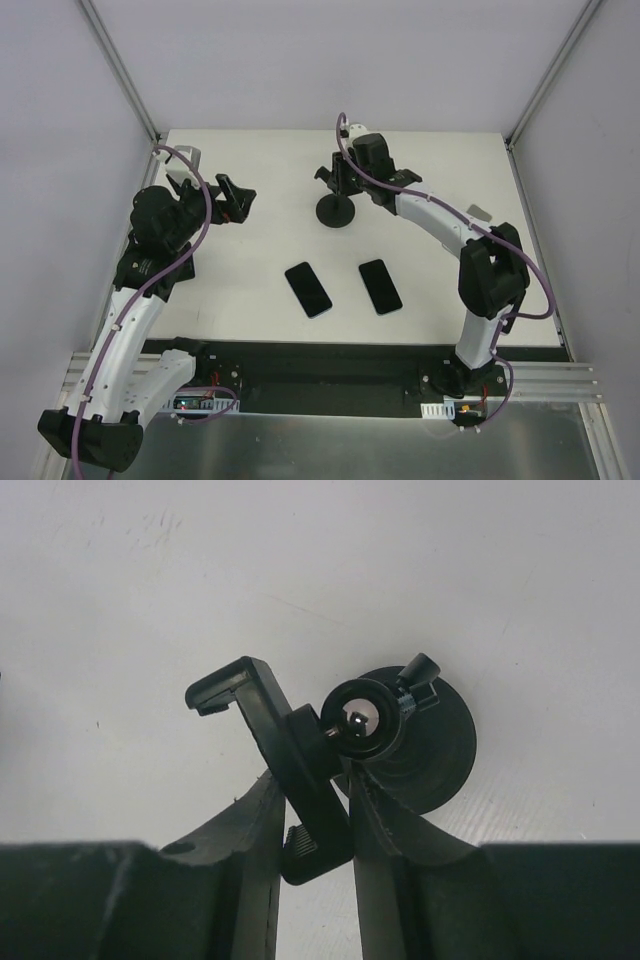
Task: Place the phone on the phone stand
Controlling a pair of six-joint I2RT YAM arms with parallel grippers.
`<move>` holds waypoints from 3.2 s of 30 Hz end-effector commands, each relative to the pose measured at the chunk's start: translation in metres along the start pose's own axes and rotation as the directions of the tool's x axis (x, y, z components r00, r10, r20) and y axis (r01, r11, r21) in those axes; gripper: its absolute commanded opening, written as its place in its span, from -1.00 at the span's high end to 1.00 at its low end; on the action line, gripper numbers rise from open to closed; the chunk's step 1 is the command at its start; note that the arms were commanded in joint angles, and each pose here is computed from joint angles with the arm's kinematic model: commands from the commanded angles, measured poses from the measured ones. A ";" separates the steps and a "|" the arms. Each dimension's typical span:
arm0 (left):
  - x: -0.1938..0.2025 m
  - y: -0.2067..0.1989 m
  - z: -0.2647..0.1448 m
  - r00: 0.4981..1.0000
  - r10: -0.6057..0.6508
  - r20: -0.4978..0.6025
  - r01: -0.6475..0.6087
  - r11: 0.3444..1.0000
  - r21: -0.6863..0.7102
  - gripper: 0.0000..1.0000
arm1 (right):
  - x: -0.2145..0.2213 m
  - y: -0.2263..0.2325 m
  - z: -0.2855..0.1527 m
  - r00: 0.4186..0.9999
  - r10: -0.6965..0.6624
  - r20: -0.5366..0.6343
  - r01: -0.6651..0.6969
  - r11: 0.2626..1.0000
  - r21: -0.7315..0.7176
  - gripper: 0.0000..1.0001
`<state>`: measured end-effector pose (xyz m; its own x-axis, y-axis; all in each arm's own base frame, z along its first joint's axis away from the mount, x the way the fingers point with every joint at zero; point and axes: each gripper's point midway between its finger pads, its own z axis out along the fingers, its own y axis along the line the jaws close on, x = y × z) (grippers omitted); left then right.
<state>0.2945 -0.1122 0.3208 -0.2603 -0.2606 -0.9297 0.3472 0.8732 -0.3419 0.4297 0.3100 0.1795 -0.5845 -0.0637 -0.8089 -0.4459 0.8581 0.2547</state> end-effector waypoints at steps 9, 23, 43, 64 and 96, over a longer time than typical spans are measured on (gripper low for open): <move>0.023 -0.030 0.030 0.982 -0.096 -0.162 0.126 0.975 0.185 -0.63 | -0.005 0.074 -0.038 0.865 -0.495 0.085 0.468 0.732 -0.495 0.99; 0.086 -0.064 0.067 0.782 -0.230 -0.580 0.487 0.805 0.338 -0.65 | 0.016 0.115 -0.062 0.814 -0.557 0.165 0.481 0.487 -0.729 0.99; 0.147 -0.050 0.096 0.549 -0.341 -0.763 0.690 0.701 0.182 0.68 | -0.002 0.101 -0.051 0.838 -0.531 0.123 0.502 0.663 -0.555 0.23; 0.112 -0.034 0.086 0.668 -0.349 -0.658 0.603 0.771 0.203 -0.83 | 0.134 0.069 -0.098 0.993 -0.055 -0.102 0.057 0.998 0.021 -0.93; 0.046 0.003 0.048 0.933 -0.186 -0.308 0.214 0.975 0.059 -0.82 | 0.269 0.093 -0.041 0.899 -0.132 -0.417 0.236 0.949 0.207 -0.86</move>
<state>0.3288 -0.1453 0.2627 -0.6252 -0.2928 -0.7234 0.3138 0.7544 -0.5766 0.1998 0.3688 0.0183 -0.7344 -0.4090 -0.5416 -0.4836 0.8753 -0.0051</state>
